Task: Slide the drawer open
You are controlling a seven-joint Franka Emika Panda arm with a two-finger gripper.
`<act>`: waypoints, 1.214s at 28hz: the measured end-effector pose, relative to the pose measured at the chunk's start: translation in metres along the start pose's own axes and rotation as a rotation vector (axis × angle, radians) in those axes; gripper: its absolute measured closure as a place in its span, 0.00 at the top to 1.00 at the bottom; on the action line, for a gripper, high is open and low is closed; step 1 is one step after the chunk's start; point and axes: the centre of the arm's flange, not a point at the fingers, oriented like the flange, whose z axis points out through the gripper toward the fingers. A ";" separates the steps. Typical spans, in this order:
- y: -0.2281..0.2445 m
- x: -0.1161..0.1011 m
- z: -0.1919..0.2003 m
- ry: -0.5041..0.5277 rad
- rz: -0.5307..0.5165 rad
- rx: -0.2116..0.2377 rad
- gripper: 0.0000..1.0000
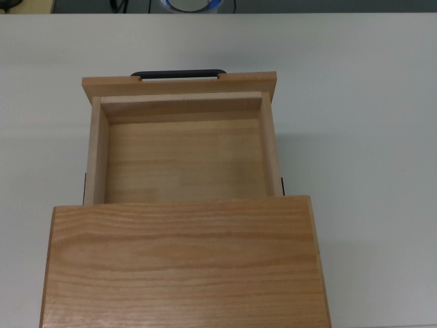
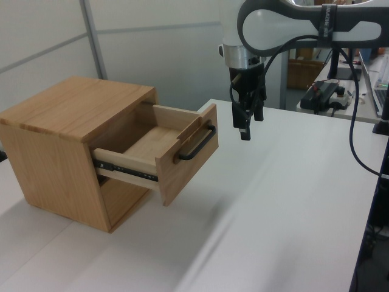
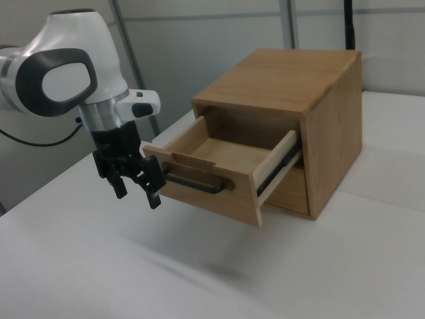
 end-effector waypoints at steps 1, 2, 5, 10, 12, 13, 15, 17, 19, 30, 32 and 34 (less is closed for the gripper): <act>0.000 -0.001 -0.001 -0.004 -0.003 0.000 1.00; 0.000 -0.002 -0.002 -0.009 -0.006 -0.001 1.00; 0.000 -0.004 -0.007 -0.021 -0.010 0.000 1.00; 0.001 -0.006 -0.016 -0.034 -0.018 0.001 1.00; 0.001 -0.004 -0.017 -0.035 -0.023 0.002 1.00; 0.001 -0.004 -0.016 -0.036 -0.025 0.002 1.00; 0.001 -0.002 -0.014 -0.041 -0.026 0.002 1.00; 0.001 0.001 -0.011 -0.048 -0.026 0.003 1.00; 0.001 0.003 -0.008 -0.054 -0.026 0.003 1.00; 0.014 0.008 -0.006 -0.056 -0.002 0.006 1.00; 0.019 0.009 -0.005 -0.058 0.006 0.007 1.00; 0.023 0.010 -0.005 -0.059 0.013 0.008 1.00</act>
